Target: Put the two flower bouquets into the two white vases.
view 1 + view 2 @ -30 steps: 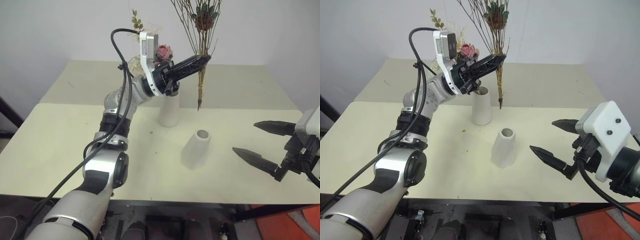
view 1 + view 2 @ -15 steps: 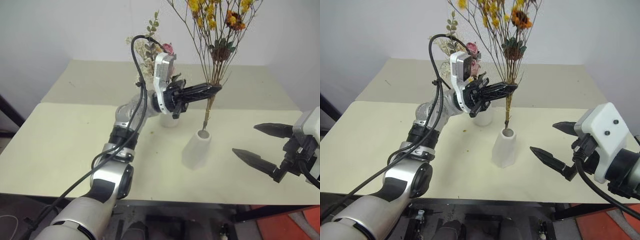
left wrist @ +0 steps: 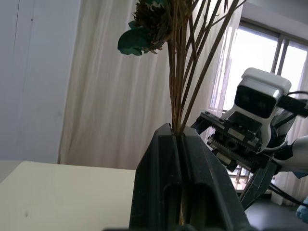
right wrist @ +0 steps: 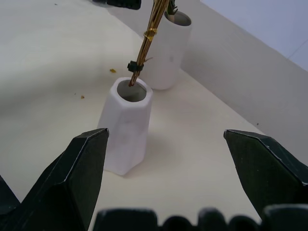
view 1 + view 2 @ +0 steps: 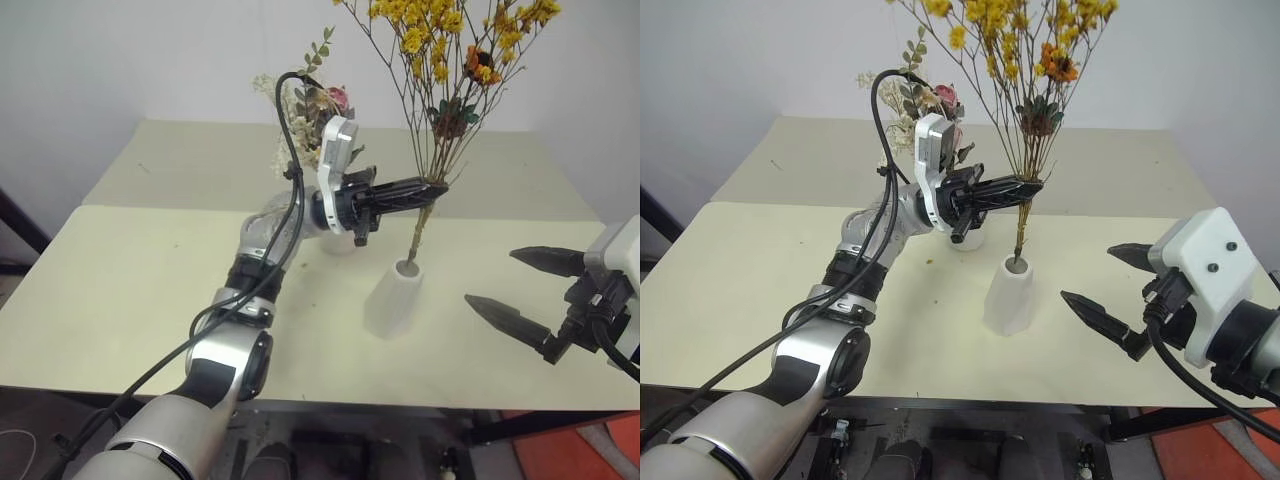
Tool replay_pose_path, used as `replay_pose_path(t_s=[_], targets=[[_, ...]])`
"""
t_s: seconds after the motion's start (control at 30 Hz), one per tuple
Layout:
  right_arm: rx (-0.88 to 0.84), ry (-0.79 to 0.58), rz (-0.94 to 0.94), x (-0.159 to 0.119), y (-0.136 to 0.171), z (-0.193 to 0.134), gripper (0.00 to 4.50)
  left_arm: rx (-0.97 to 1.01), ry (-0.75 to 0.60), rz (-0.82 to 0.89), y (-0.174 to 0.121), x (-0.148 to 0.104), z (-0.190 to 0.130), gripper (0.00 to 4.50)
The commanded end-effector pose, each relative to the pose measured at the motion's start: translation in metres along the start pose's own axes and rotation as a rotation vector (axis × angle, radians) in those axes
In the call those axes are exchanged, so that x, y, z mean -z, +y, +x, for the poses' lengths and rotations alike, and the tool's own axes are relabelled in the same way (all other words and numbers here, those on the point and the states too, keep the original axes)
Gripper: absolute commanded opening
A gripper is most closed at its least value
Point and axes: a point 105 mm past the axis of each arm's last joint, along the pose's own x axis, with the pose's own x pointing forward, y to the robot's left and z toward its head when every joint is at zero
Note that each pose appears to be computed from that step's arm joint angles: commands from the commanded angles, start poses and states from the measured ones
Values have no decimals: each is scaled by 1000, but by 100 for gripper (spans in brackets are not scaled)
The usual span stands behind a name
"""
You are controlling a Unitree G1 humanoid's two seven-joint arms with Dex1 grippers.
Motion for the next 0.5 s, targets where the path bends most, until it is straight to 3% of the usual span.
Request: replay_pose_path(t_s=[0.03,0.5], targets=[[28,-37,-31,-9,-4,-3,450,3,10,28,0,1,2,5],[57,-50,-30,-12,-8,-3,450,-25,29,15,4,21,1,5]])
